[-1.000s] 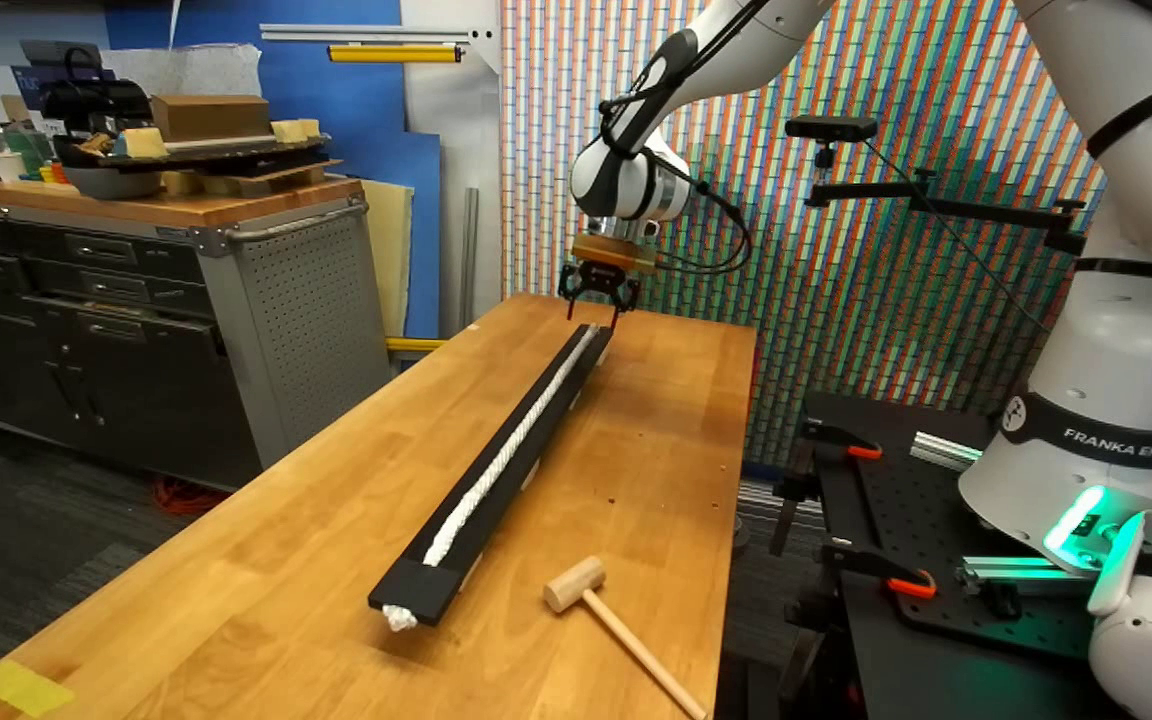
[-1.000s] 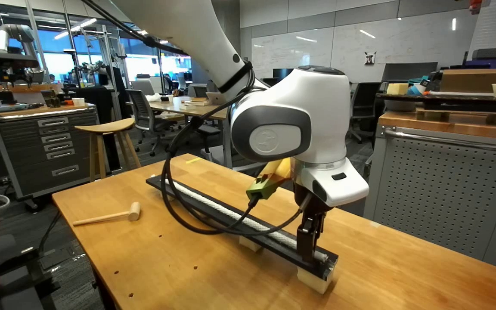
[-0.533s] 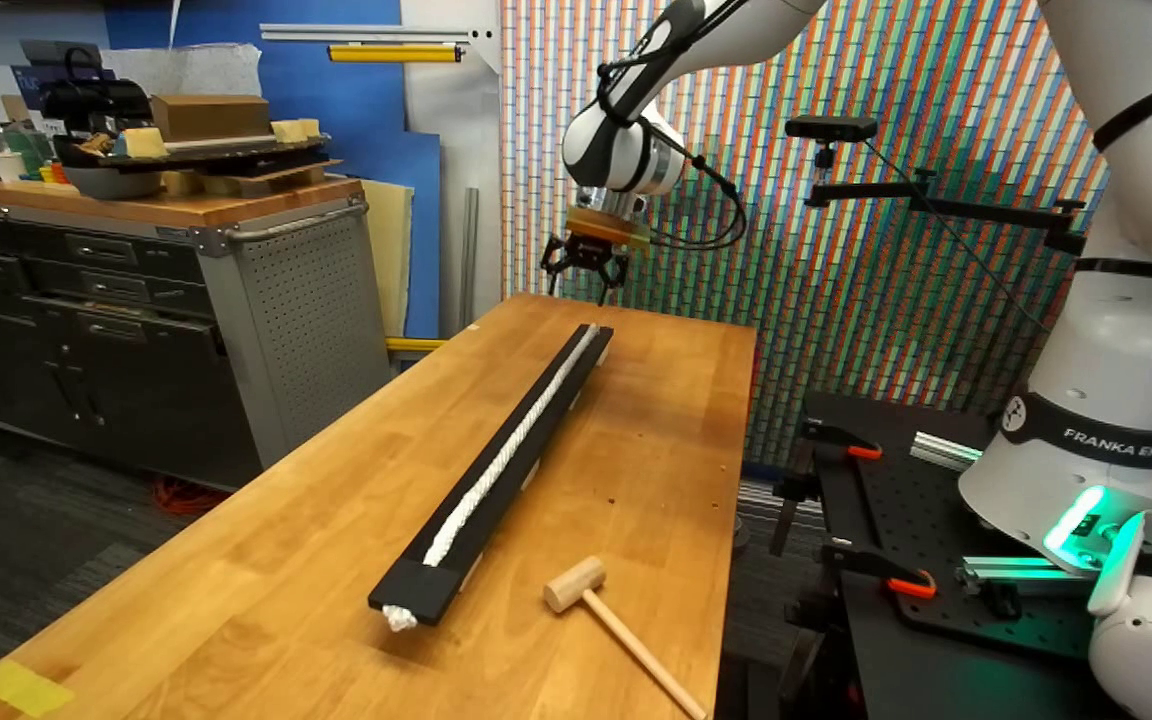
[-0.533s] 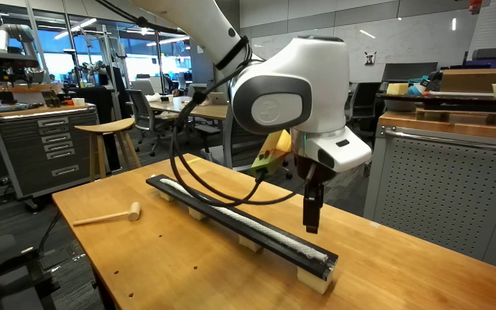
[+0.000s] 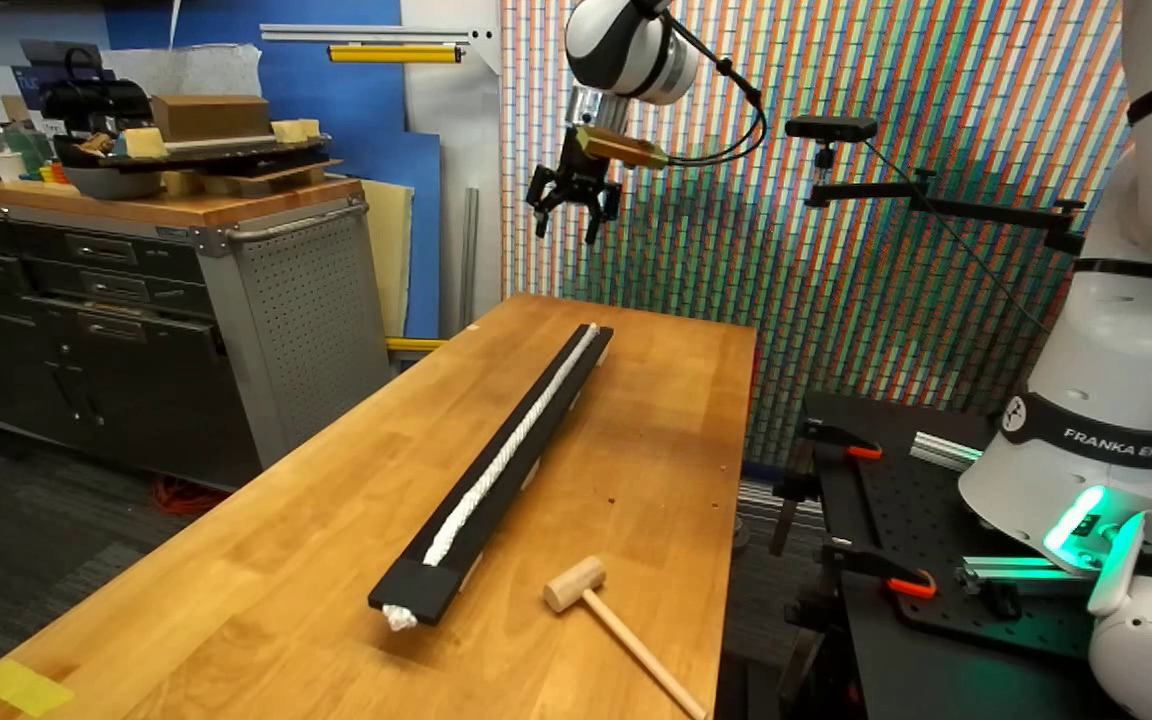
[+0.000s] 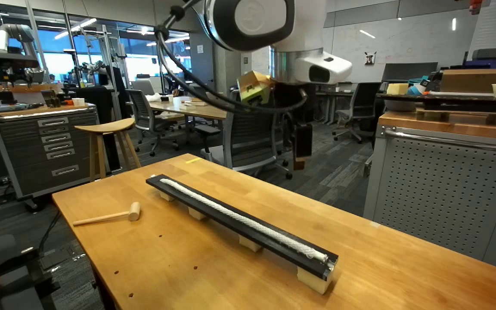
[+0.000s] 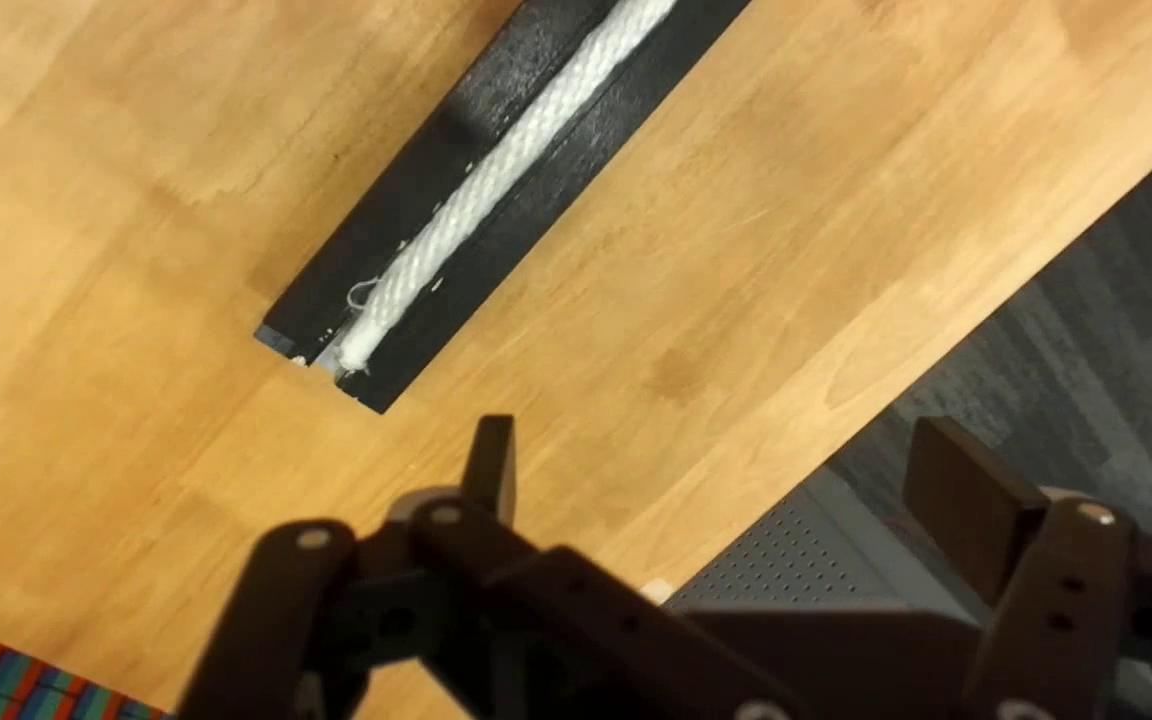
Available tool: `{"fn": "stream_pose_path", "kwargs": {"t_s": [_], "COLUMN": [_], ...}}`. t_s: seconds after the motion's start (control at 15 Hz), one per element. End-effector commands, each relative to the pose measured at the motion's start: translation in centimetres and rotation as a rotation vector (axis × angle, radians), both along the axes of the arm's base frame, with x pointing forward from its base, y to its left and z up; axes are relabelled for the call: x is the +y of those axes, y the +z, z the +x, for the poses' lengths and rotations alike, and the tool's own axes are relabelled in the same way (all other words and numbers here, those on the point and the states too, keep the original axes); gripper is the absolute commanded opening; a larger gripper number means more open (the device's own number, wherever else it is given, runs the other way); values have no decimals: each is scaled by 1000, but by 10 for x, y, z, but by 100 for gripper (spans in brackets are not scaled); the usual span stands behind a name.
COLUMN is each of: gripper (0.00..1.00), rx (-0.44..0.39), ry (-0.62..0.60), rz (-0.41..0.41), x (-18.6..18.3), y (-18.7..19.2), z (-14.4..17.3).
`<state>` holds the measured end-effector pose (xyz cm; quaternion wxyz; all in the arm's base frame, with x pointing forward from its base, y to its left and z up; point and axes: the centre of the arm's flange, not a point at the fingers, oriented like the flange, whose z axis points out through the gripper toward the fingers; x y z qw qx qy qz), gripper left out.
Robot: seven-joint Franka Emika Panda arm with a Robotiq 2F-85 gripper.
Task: Stretch the white rope and fit in the middle space of the object
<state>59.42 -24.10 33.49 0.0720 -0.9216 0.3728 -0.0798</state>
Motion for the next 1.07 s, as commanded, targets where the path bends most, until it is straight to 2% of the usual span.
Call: {"fn": "stream_pose_path", "kwargs": {"t_s": [0.0,0.53,0.73,1.0], "gripper": [100,100,100,100], "rx": [20,168,190,161], "ry": [199,596,653,664], "rz": [-16,-78,-117,-168], "x": [39,111,124,135], "y": [40,85,99,116], "z": [-28,-86,-107,-141]}}
